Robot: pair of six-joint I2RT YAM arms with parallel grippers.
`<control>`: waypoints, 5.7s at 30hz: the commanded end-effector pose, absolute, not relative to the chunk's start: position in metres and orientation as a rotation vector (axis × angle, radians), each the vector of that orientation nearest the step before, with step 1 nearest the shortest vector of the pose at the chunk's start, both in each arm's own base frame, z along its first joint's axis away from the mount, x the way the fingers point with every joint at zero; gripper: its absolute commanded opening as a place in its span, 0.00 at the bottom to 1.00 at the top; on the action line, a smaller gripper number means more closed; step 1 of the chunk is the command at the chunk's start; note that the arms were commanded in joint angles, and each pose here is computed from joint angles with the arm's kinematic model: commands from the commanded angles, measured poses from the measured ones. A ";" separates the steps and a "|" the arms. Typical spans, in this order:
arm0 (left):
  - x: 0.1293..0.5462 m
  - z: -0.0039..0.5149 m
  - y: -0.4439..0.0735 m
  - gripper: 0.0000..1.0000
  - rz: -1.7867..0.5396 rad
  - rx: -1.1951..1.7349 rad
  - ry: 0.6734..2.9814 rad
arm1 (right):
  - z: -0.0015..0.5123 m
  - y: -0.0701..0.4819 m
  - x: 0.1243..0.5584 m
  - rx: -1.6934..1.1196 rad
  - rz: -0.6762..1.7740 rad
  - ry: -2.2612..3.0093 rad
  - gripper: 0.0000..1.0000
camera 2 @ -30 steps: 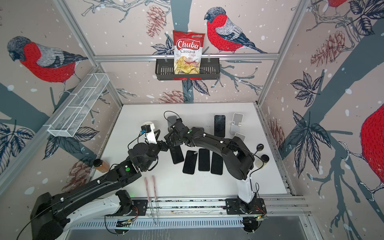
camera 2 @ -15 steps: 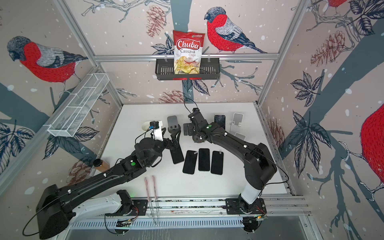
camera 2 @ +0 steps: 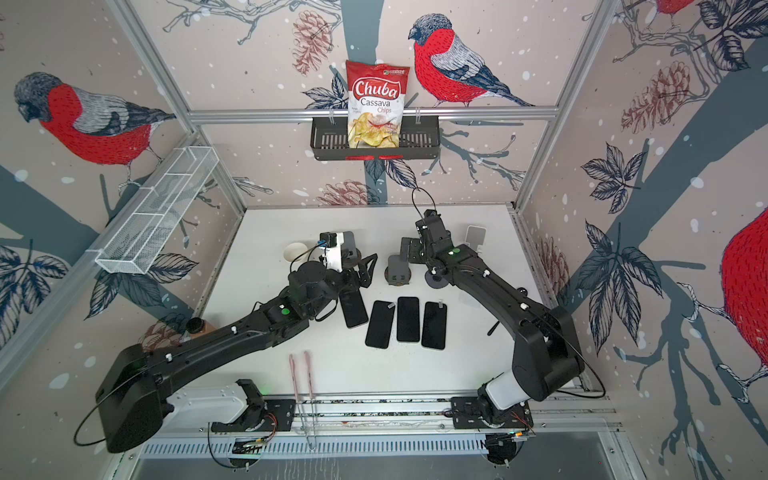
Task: Remove the phone from the phone stand
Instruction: 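Swing the right gripper to the black phone on the purple-disc stand, then close the right gripper on the black phone's top edge, then lift the black phone off the purple-disc stand with the right gripper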
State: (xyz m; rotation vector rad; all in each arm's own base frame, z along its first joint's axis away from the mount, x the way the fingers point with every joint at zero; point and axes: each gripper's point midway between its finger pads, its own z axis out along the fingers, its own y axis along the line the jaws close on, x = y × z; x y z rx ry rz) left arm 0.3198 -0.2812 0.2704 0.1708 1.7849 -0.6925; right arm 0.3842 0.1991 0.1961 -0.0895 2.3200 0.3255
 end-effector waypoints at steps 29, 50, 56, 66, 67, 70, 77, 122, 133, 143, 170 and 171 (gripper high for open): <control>0.341 0.227 -0.340 0.96 -0.837 0.283 1.893 | 0.175 0.105 0.383 0.109 0.215 2.338 1.00; 0.343 0.207 -0.331 0.96 -0.748 0.287 1.949 | 0.171 0.114 0.390 0.082 0.225 2.346 0.99; 0.341 0.202 -0.330 0.96 -0.740 0.299 1.962 | 0.168 0.113 0.391 0.086 0.214 2.351 1.00; 0.340 0.189 -0.334 0.96 -0.740 0.321 1.997 | 0.169 0.111 0.396 0.084 0.174 2.352 1.00; 0.340 0.189 -0.333 0.96 -0.737 0.319 1.998 | 0.169 0.112 0.397 0.081 0.168 2.353 1.00; 0.340 0.189 -0.332 0.96 -0.734 0.317 1.994 | 0.167 0.114 0.398 0.069 0.144 2.359 1.00; 0.339 0.188 -0.327 0.96 -0.716 0.313 1.990 | 0.160 0.122 0.404 0.047 0.107 2.380 0.99; 0.337 0.191 -0.323 0.96 -0.702 0.319 1.988 | 0.126 0.133 0.424 -0.005 0.014 2.354 0.76; 0.336 0.193 -0.323 0.96 -0.706 0.317 1.982 | 0.130 0.131 0.424 -0.005 0.021 2.345 0.69; 0.336 0.194 -0.324 0.96 -0.717 0.316 1.980 | 0.141 0.133 0.423 -0.011 0.040 2.323 0.68; 0.334 0.192 -0.318 0.96 -0.699 0.310 1.979 | 0.165 0.138 0.423 -0.019 0.090 2.286 0.65; 0.333 0.192 -0.318 0.96 -0.699 0.310 1.977 | 0.166 0.139 0.422 -0.021 0.093 2.285 0.65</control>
